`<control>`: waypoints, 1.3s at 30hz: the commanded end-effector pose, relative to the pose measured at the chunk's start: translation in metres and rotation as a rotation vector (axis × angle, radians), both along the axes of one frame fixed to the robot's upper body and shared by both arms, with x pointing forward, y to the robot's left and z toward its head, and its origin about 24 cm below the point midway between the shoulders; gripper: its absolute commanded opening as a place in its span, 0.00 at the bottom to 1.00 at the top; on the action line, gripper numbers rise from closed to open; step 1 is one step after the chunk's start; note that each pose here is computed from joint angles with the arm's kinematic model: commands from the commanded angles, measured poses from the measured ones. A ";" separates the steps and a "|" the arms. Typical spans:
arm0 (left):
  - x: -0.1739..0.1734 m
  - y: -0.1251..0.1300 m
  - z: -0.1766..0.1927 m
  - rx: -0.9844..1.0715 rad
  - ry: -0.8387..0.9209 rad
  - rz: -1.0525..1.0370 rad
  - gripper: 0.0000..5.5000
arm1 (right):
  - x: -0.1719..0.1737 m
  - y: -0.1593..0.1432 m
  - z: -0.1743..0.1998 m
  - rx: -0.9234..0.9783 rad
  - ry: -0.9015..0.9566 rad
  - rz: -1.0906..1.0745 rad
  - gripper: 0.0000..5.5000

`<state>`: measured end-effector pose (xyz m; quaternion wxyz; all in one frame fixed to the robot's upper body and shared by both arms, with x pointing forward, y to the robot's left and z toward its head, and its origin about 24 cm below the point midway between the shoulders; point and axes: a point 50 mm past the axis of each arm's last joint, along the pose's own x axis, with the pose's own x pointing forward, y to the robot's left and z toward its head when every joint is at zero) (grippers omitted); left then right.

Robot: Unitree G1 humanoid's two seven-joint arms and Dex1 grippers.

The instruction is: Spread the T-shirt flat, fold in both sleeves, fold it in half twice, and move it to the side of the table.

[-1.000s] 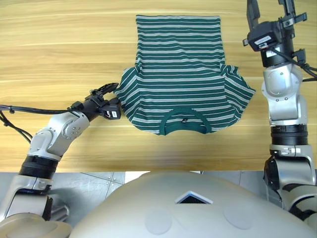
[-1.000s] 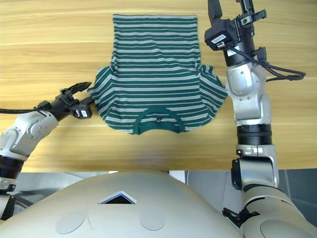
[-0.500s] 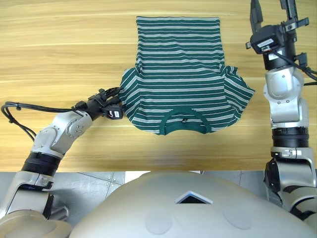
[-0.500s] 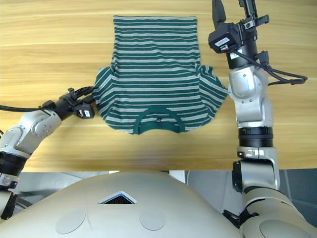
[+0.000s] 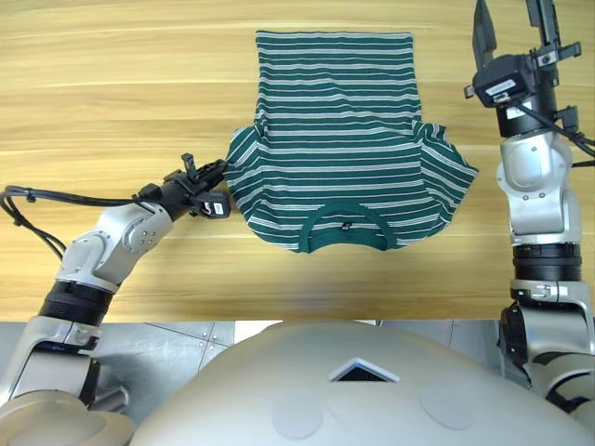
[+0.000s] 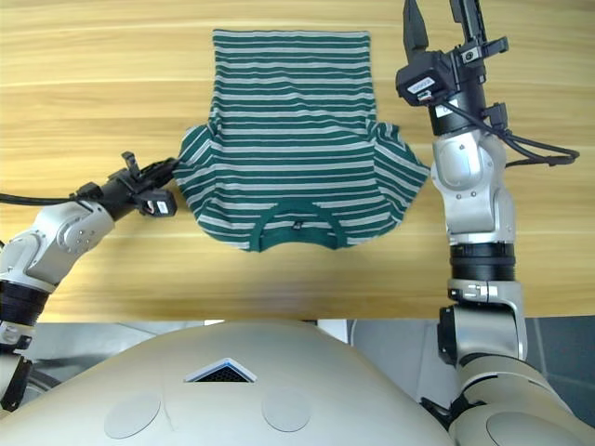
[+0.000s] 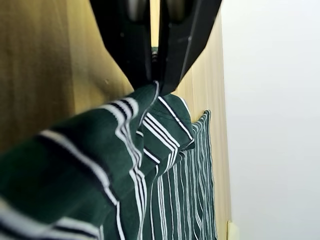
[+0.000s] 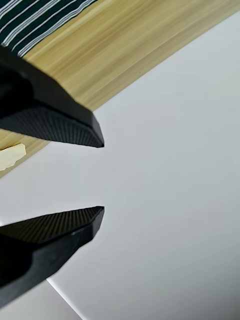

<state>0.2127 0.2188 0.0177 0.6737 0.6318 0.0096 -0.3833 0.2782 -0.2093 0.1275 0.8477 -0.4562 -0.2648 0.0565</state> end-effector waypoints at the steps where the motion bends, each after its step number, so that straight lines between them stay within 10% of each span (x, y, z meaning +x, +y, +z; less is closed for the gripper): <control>1: -0.025 -0.003 -0.024 -0.007 0.131 -0.016 0.00 | -0.001 -0.004 -0.001 -0.006 0.001 -0.019 0.39; 21: 0.014 -0.040 0.007 -0.263 -0.158 -0.050 0.00 | 0.002 -0.006 -0.017 0.003 0.042 -0.057 0.39; 39: 0.000 -0.082 -0.022 -0.404 0.070 -0.199 0.07 | 0.003 0.000 -0.024 0.006 0.068 -0.046 0.39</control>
